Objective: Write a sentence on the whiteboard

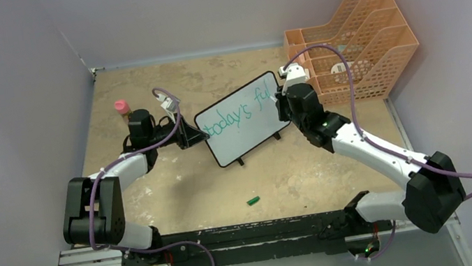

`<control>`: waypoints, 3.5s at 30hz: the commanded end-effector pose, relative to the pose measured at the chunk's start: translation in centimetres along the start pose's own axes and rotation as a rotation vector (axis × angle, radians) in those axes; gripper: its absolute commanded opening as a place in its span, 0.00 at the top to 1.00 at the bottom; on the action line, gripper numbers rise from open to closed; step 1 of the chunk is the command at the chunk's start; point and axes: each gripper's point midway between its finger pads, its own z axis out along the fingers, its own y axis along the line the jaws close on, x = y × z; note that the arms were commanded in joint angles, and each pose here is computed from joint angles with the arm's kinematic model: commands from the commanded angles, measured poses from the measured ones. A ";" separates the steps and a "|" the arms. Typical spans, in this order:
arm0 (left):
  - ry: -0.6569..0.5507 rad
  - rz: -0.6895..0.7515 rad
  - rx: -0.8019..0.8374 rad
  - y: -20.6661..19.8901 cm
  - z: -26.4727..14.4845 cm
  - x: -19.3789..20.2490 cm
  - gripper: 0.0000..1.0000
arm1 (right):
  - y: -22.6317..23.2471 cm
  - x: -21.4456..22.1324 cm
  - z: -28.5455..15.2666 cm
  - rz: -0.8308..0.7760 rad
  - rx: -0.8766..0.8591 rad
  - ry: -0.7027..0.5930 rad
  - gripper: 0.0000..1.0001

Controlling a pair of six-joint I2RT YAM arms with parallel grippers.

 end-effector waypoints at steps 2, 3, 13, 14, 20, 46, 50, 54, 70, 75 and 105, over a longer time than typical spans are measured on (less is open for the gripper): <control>-0.034 0.092 -0.004 -0.4 -0.1 -2.0 1.00 | -0.2 -1.1 -0.7 0.030 0.000 -0.036 1.00; -0.034 0.093 -0.003 -0.4 -0.1 -2.0 1.00 | -0.3 -1.1 -0.8 0.031 0.004 -0.038 1.00; -0.036 0.094 -0.005 -0.4 -0.1 -2.1 1.00 | -0.9 -3.0 -1.3 0.048 0.040 -0.099 1.00; -0.035 0.094 -0.004 -0.4 -0.2 -2.0 1.00 | -0.8 -3.2 -1.3 0.047 0.034 -0.104 1.00; -0.036 0.093 -0.004 -0.5 -0.1 -2.1 1.00 | -0.1 -4.6 -1.5 0.049 0.005 -0.133 1.00; -0.038 0.097 -0.002 -0.6 -0.2 -2.1 1.00 | 0.4 -8.2 0.1 0.027 0.004 -0.206 1.00; -0.038 0.098 -0.003 -0.6 -0.2 -2.1 1.00 | 0.5 -8.1 0.3 0.026 -0.002 -0.202 1.00; -0.037 0.099 -0.002 -0.7 -0.2 -2.1 1.00 | 0.4 -8.1 0.5 0.026 -0.001 -0.201 1.00; -0.040 0.104 -0.006 -0.7 -0.3 -2.2 1.00 | 0.4 -6.7 0.5 0.020 -0.012 -0.159 1.00; -0.039 0.102 -0.006 -0.7 -0.3 -2.2 1.00 | 0.2 -5.5 0.3 0.024 -0.010 -0.130 1.00; -0.039 0.097 -0.007 -0.7 -0.3 -2.1 1.00 | -1.5 -2.2 -1.3 0.068 0.040 -0.078 1.00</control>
